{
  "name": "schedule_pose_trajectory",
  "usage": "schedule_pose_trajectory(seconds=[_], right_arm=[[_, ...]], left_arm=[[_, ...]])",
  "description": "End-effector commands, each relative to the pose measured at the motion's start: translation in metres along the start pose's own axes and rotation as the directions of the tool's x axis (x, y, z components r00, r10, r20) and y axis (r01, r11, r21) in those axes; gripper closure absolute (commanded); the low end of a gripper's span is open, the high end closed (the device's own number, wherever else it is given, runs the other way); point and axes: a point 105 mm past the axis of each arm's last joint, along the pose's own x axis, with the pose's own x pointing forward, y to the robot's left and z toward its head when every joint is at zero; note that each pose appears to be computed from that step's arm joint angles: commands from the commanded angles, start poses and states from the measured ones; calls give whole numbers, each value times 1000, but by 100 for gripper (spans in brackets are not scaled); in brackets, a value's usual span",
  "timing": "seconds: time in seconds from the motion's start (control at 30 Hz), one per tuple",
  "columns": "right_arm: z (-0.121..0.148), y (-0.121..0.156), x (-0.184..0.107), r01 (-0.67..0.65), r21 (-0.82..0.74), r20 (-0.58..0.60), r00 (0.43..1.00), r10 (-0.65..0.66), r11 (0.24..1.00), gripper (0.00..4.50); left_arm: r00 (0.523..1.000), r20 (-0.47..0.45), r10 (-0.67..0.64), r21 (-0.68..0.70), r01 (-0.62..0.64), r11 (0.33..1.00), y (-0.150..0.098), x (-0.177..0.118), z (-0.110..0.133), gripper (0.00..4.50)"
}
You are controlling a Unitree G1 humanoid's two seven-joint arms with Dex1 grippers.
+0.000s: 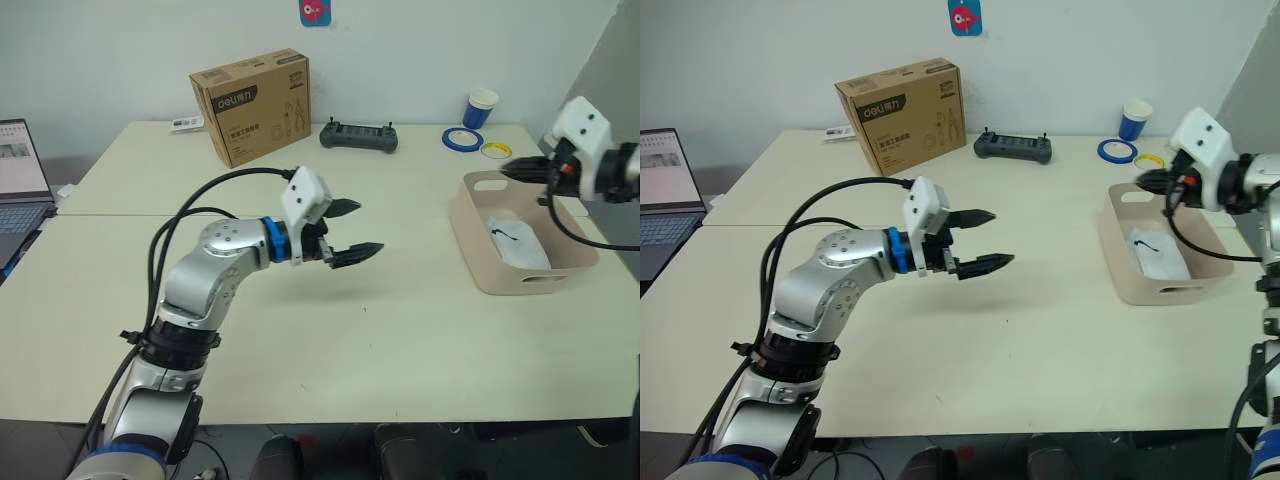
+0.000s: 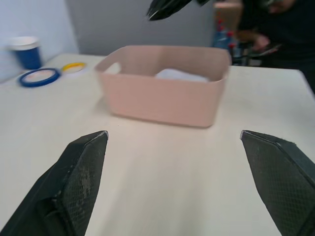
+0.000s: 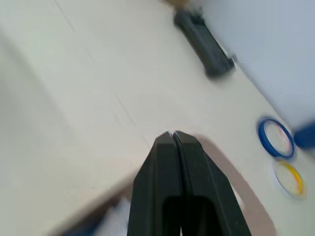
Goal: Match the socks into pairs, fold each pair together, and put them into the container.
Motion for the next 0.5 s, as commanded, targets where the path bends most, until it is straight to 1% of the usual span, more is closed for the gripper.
schedule_pose_trajectory(seconds=[0.03, 0.07, 0.1, 0.17, 0.23, 0.3, 0.37, 0.4, 0.5], right_arm=[[20, 25, 11, 1, 75, 128, 992, -11, 997, 362], [13, 42, 21, -17, 81, 135, 991, 5, 997, 324], [8, 57, 30, -12, 111, 154, 988, -6, 994, 290], [-1, 79, 41, 9, 176, 189, 981, -42, 984, 228], [-10, 93, 46, 56, 211, 189, 977, -97, 976, 163], [-26, 110, 49, 89, 236, 169, 977, -131, 968, 92], [-42, 123, 51, 123, 273, 145, 975, -167, 954, 22], [-51, 129, 51, 142, 298, 135, 973, -189, 944, 2], [-78, 151, 49, 171, 304, 85, 975, -206, 937, 2]], left_arm=[[990, 2, 139, 29, -139, 990, 17, -29, -1, 0], [977, -24, 210, 26, -209, 978, 24, -42, -8, 0], [960, -42, 278, 19, -278, 961, 28, -55, -15, 0], [927, -62, 370, 10, -370, 929, 30, -74, -26, 0], [899, -84, 429, 9, -430, 903, 26, -86, -37, 0], [879, -112, 463, 10, -465, 885, 14, -96, -52, 0], [855, -107, 507, -34, -513, 858, 2, -103, -64, 0], [843, -107, 527, -35, -533, 845, -3, -106, -69, 0], [800, -108, 591, -72, -599, 798, -18, -115, -84, 0]])
